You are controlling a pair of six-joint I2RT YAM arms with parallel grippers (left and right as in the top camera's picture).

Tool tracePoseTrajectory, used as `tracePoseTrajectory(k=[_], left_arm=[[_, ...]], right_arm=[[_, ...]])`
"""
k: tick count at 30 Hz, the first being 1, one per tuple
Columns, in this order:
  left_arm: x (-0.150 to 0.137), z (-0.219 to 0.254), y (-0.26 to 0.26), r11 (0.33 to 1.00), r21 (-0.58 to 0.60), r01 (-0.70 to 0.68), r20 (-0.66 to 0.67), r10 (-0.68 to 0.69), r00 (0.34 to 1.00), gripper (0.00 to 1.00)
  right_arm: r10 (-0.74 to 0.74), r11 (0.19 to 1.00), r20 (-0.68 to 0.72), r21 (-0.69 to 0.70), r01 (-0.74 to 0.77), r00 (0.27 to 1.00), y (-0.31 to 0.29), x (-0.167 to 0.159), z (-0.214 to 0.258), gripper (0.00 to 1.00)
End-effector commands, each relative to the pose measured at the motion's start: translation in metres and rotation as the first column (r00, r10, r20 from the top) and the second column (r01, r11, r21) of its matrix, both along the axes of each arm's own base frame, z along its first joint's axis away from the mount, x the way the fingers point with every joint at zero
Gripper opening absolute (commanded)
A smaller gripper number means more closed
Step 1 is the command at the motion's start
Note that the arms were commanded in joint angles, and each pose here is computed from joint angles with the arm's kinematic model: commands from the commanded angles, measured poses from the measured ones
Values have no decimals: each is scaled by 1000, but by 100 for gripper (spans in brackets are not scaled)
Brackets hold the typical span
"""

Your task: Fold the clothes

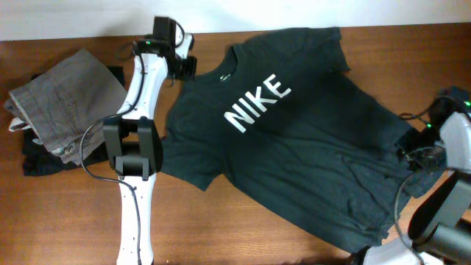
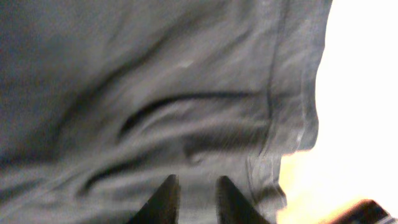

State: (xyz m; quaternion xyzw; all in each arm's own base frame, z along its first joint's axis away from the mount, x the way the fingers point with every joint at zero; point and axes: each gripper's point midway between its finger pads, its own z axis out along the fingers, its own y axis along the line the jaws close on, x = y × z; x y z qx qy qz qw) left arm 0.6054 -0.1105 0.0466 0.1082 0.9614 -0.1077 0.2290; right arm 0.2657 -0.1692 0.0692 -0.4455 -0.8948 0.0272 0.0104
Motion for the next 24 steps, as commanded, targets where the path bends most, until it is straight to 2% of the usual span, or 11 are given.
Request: tracePoseTrajectory(k=[1,4,8,17,24], left_arm=[[13,57,-23,999,-39,30,119,-25,993,0],[11,73,-33,998,-42,46,139,-40,990,0],[8,75,-35,998,-40,50,131,-44,990,0],[2,70,-30,998,-36,43,98,-39,994,0],[0,68,-31,998,-35,44,86,-41,995,0]], right_arm=[[-45,998,-27,50,46,999,-8,-6,-21,19],[-34,998,-28,52,35,999,-19,-1,-39,16],[-52,998,-3,39,52,999,-35,10,-64,4],[-33,999,42,9,33,999,-55,31,-107,4],[54,998,147,-51,-47,988,-79,70,-116,4]])
